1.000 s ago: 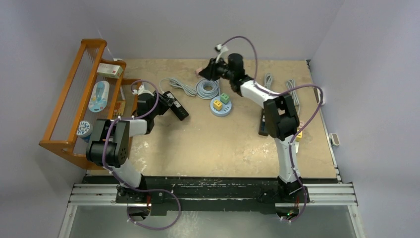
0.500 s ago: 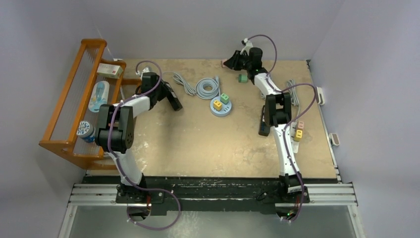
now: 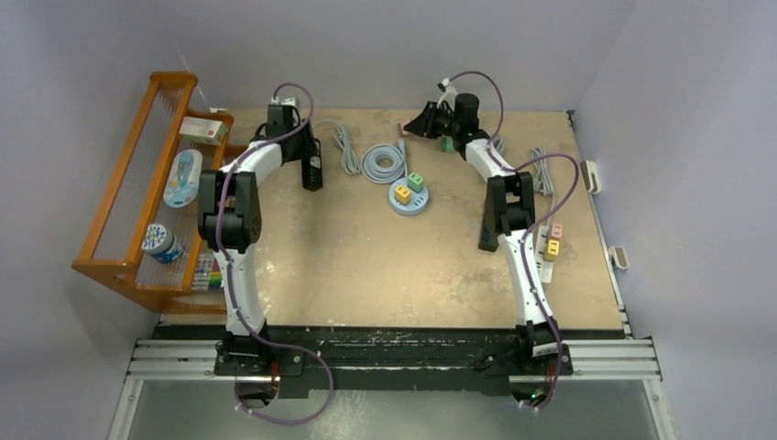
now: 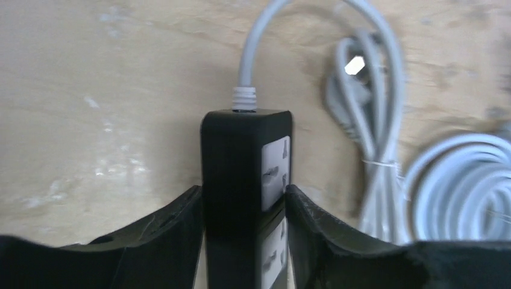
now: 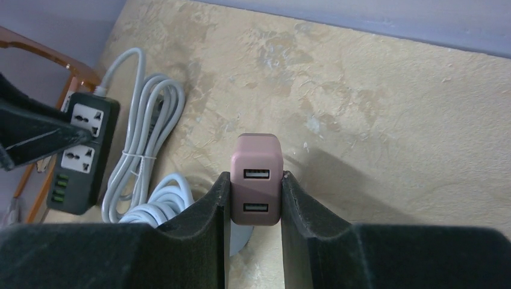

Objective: Pull the plug off the socket

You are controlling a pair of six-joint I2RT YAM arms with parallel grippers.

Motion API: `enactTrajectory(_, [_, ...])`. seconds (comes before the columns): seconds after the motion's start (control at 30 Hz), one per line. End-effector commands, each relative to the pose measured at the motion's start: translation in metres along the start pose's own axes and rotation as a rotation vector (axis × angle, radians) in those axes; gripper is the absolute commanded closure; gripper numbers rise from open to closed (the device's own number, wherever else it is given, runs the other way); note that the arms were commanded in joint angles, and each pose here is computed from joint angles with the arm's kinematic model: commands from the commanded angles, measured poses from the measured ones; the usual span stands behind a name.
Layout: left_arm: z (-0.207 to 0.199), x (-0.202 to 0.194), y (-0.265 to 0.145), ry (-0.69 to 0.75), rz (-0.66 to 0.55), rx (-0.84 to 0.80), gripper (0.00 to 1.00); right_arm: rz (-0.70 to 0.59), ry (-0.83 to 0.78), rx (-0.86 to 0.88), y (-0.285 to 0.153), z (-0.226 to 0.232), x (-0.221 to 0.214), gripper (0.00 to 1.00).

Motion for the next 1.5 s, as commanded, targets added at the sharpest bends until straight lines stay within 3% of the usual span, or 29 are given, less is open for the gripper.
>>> enactTrajectory(0.0, [0.036,0.015,-0.005,0.113,0.005,0.230,0.39,0.021,-0.023,0.089,-0.002,0.030,0.008,1.00])
enactTrajectory(0.07, [0.037,0.024,-0.011,0.112,-0.039,0.264,0.32,0.027,-0.014,0.096,-0.002,0.031,0.005,0.91])
enactTrajectory(0.2, [0.036,0.046,-0.032,0.081,-0.171,0.350,0.28,0.035,-0.026,0.091,-0.003,0.035,0.009,0.60])
enactTrajectory(0.27, [0.029,0.056,-0.047,0.069,-0.233,0.335,0.26,0.020,-0.047,0.051,-0.008,0.038,0.020,0.51])
enactTrajectory(0.33, [0.015,0.069,-0.065,0.065,-0.309,0.293,0.25,-0.031,-0.083,0.006,-0.015,0.045,0.039,0.42])
enactTrajectory(0.47, [-0.036,0.077,-0.097,0.151,-0.439,0.183,0.23,-0.113,-0.148,-0.017,-0.030,0.069,0.075,0.05])
enactTrajectory(0.5, [-0.047,0.076,-0.103,0.195,-0.451,0.167,0.22,-0.125,-0.169,-0.015,-0.034,0.077,0.085,0.01])
enactTrajectory(0.67, [-0.081,0.069,-0.129,0.340,-0.441,0.041,0.20,-0.168,-0.212,-0.085,-0.070,0.104,0.105,0.01])
enactTrajectory(0.77, [-0.099,0.062,-0.154,0.450,-0.404,-0.125,0.18,-0.228,-0.217,-0.132,-0.107,0.126,0.097,0.01])
enactTrajectory(0.93, [-0.126,0.033,-0.193,0.667,-0.283,-0.431,0.17,-0.204,-0.184,-0.191,-0.138,0.131,0.031,0.01])
enactTrajectory(1.0, [-0.134,0.005,-0.213,0.822,-0.201,-0.643,0.16,-0.190,-0.125,-0.178,-0.145,0.132,0.003,0.01])
enactTrajectory(1.1, [-0.142,0.004,-0.241,0.831,-0.309,-0.815,0.16,-0.117,-0.136,-0.271,-0.146,0.132,-0.041,0.01])
enactTrajectory(1.17, [-0.146,0.008,-0.252,0.784,-0.382,-0.844,0.15,-0.061,-0.159,-0.324,-0.148,0.131,-0.067,0.01])
enactTrajectory(1.47, [-0.142,-0.005,-0.231,0.625,-0.387,-0.835,0.14,0.052,-0.106,-0.317,-0.143,0.108,-0.123,0.05])
Point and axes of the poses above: each gripper's point midway between its finger pads, its own y axis out along the fingers, its own z axis along the line the jaws close on, x = y × z, the point moved 5 cm from there along -y, back along the fingers, and after that the axes turned 1 degree about y, right-handed, at the moved point
